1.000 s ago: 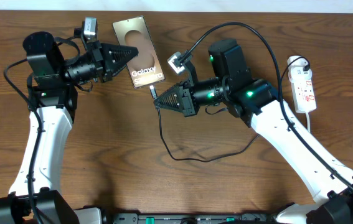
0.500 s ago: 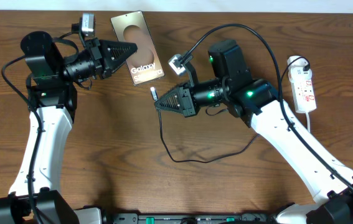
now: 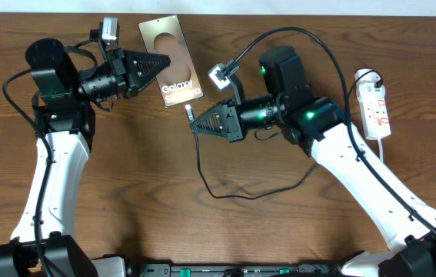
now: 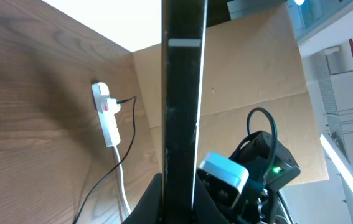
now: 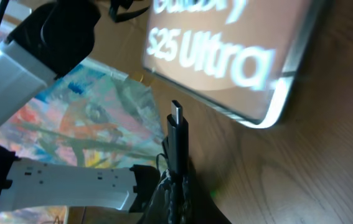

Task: Plug charger to phone and switch on socket

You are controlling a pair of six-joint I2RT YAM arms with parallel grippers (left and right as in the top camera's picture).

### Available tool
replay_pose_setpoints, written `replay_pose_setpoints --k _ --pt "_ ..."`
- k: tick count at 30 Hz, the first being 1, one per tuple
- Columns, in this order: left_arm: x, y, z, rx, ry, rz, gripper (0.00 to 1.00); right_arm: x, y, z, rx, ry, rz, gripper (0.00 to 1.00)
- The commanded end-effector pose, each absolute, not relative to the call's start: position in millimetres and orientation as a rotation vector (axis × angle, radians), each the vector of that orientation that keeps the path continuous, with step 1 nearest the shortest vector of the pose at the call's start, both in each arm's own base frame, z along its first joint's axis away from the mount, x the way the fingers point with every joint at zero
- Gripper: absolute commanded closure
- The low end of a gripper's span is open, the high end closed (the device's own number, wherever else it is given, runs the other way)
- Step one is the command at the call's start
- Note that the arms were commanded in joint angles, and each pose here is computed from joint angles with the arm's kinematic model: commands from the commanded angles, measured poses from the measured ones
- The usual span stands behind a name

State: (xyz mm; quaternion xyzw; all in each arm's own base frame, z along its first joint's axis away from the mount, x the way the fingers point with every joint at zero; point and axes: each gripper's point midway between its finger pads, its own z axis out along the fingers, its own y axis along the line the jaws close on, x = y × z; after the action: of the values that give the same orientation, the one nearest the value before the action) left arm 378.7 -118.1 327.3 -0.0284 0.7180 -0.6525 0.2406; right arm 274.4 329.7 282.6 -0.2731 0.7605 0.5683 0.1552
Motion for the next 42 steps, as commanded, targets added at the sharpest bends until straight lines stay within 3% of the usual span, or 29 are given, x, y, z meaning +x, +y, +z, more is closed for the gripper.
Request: replay_pose_setpoints --k 1,42 --pt "373 -119 343 0.011 1.936 -1.772 0.93 279 327 282 -0.746 2.196 1.623 0.99" --pt "376 -119 343 -0.021 1.938 -1.772 0.93 274 337 283 -0.775 2.175 1.671 0.99"
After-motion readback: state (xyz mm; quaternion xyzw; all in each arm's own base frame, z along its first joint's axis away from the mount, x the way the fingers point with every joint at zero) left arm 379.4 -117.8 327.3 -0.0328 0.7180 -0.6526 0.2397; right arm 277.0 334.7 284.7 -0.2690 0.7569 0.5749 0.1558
